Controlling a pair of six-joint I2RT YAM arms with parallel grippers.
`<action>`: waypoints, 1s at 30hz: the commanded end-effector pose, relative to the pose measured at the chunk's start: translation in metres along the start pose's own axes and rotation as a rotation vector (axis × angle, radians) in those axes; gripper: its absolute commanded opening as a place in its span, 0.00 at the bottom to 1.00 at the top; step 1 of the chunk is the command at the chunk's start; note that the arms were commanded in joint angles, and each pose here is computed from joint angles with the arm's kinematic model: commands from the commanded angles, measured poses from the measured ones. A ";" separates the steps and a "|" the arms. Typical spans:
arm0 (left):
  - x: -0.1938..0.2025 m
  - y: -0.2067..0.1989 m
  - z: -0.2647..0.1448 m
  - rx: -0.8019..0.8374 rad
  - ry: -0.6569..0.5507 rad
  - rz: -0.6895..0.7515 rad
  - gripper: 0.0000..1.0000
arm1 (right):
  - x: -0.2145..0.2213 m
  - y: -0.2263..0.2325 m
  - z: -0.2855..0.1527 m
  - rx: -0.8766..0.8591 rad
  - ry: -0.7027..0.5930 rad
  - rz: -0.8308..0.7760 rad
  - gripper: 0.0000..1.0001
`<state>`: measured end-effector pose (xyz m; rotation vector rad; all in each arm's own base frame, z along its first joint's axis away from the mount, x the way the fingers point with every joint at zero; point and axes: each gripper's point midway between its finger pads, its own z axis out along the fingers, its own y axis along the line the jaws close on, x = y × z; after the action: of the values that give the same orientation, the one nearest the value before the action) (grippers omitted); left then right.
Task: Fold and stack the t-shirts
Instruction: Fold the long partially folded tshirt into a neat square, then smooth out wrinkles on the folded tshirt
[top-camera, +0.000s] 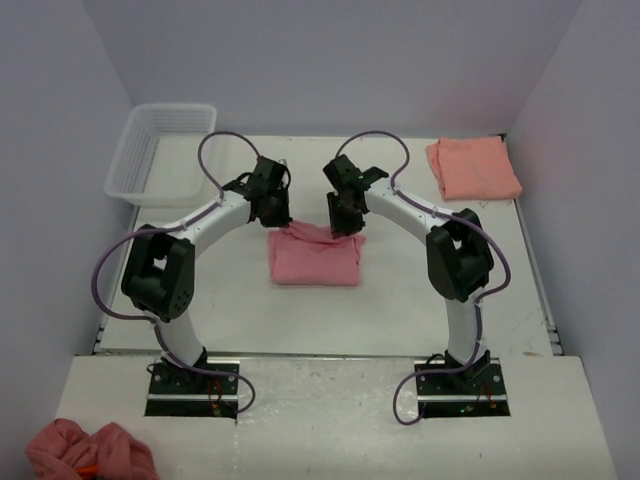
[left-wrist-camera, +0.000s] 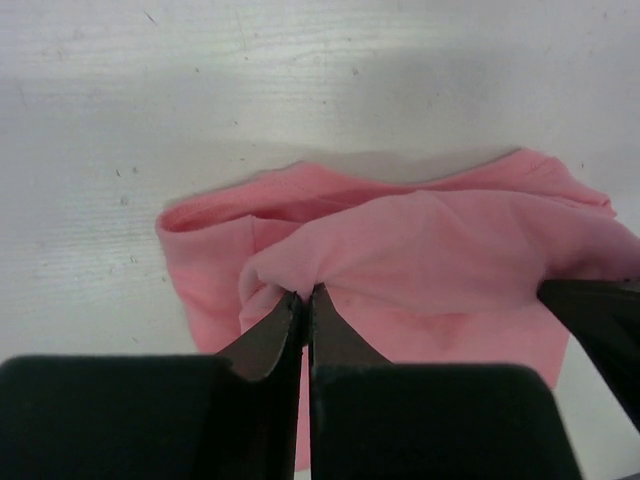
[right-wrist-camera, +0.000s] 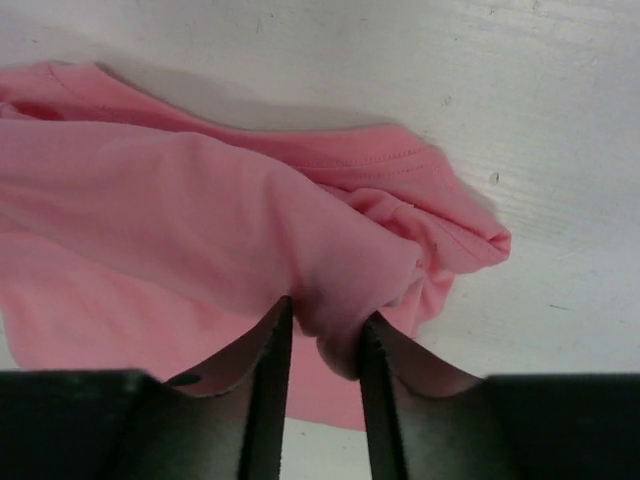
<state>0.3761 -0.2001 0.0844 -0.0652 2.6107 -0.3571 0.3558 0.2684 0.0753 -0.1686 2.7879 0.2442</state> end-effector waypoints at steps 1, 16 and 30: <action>-0.049 0.001 -0.013 -0.032 -0.177 0.028 0.03 | -0.021 0.003 -0.002 0.001 -0.042 -0.015 0.35; -0.083 -0.013 -0.065 -0.010 -0.372 0.088 0.81 | -0.072 -0.012 -0.075 0.036 -0.213 -0.038 0.77; -0.007 -0.108 -0.020 0.489 -0.053 0.046 0.00 | 0.024 0.021 -0.028 -0.227 -0.046 0.012 0.00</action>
<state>0.3751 -0.2697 0.1402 0.1152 2.3924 -0.7357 0.3106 0.2585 0.0846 -0.2132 2.7801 0.4126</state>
